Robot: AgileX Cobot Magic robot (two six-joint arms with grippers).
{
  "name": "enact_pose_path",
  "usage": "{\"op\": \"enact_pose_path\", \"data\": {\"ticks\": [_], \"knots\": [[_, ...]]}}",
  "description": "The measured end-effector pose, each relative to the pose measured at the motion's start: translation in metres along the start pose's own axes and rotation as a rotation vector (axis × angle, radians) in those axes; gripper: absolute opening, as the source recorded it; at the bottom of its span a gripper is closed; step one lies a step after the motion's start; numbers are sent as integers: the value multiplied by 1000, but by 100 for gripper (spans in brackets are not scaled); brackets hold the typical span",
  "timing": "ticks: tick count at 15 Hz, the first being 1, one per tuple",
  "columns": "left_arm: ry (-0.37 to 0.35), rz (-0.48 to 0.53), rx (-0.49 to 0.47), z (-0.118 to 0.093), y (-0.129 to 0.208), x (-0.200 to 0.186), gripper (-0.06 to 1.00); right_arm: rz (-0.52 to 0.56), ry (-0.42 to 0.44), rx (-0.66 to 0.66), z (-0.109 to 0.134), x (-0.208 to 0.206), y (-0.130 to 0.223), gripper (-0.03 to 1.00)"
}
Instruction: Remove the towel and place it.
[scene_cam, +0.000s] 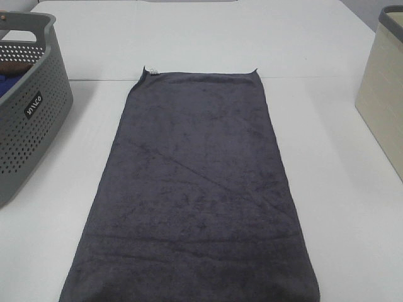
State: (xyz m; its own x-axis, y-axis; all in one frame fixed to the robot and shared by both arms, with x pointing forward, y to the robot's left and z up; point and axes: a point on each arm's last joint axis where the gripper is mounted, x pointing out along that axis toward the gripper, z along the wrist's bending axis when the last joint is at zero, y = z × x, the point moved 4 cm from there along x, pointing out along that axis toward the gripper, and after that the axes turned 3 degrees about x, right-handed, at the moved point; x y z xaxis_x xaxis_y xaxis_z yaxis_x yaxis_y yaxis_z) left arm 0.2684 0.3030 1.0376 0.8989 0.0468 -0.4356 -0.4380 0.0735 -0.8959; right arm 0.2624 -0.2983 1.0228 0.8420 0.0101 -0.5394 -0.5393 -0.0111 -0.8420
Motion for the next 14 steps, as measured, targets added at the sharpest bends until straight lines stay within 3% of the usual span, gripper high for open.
{"op": "enact_pose_path", "data": {"ticks": [3, 14], "knots": [[31, -3, 15, -1, 0, 0, 79, 0, 0, 0, 0, 0, 0, 73], [31, -3, 15, -1, 0, 0, 79, 0, 0, 0, 0, 0, 0, 73]]}}
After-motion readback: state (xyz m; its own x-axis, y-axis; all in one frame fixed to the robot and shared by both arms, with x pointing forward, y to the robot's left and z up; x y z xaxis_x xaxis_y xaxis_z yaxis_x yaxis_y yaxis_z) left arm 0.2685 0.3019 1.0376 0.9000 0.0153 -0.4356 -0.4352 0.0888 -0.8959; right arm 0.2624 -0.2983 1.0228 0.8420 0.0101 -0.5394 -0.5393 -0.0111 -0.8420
